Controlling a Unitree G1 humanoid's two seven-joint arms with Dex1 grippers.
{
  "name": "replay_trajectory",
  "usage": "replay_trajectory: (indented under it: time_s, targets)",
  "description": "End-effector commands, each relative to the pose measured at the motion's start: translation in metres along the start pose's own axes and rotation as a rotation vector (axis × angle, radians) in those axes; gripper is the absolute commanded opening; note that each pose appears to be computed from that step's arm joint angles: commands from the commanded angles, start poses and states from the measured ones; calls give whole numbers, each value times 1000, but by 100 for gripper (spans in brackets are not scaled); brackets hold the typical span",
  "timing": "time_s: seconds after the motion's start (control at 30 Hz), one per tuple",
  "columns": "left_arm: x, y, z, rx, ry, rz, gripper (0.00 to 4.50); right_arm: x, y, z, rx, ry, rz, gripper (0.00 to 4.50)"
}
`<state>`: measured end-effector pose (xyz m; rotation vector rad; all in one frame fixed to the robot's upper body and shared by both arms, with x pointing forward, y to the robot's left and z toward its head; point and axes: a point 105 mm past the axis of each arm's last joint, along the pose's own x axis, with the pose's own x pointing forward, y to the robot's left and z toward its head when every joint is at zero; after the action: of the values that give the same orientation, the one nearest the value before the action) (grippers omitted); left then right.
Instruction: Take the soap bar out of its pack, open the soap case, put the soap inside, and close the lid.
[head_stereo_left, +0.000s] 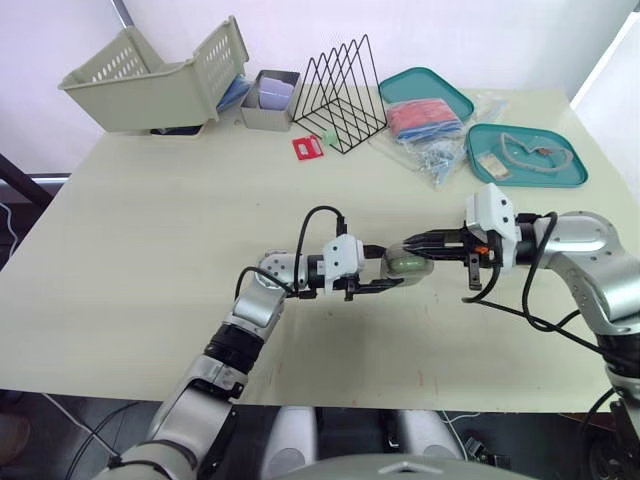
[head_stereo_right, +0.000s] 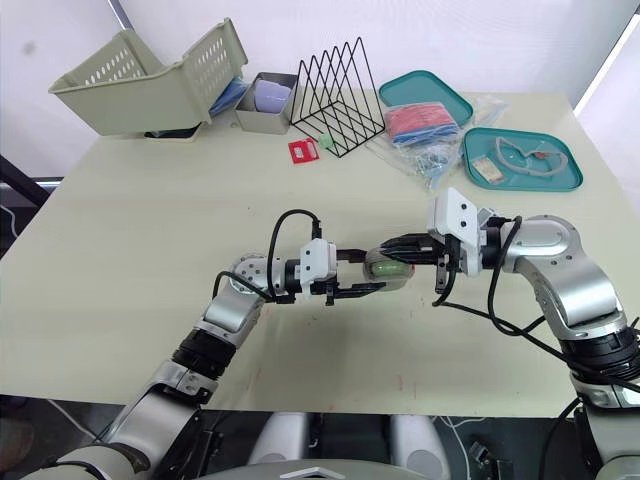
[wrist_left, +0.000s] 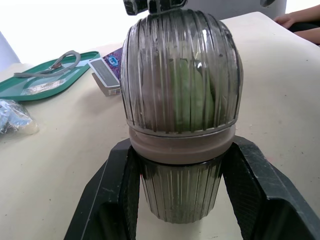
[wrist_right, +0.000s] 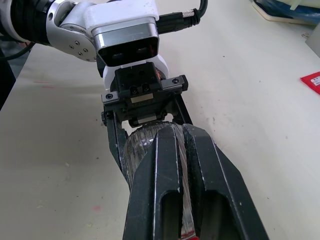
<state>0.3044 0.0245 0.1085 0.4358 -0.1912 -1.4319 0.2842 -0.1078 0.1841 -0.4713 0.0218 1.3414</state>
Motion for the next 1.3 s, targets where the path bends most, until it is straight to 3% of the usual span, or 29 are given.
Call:
replay_trajectory:
  time_s: [0.03,0.77,0.87,0.97,1.03,1.1,1.17,1.27,1.3]
  targets:
    - [-4,-8,-13,-26,57,-30,185,1,5,-14,27,49,18,24]
    - [-3,-7,-13,-21,59,-29,185,13,8,-39,53,128,8,24]
    - [-4,-7,-14,-21,60,-29,185,13,0,-20,30,54,-33,24]
    - [-6,-5,-12,-28,52,-30,185,1,-28,30,-4,-116,-191,24]
    - [-7,-1,-6,-48,30,-26,185,-18,-46,60,0,-223,-331,101]
    - [-9,6,1,-83,11,-16,185,-36,-50,70,2,-251,-427,198]
    - [-13,11,8,-151,-3,-12,185,-46,-49,62,9,-209,-508,257]
    - [-23,11,18,-347,4,-58,185,-55,-44,39,52,-122,-627,422]
    - [-28,9,25,-424,-11,-81,185,-58,-41,28,85,-91,-660,446]
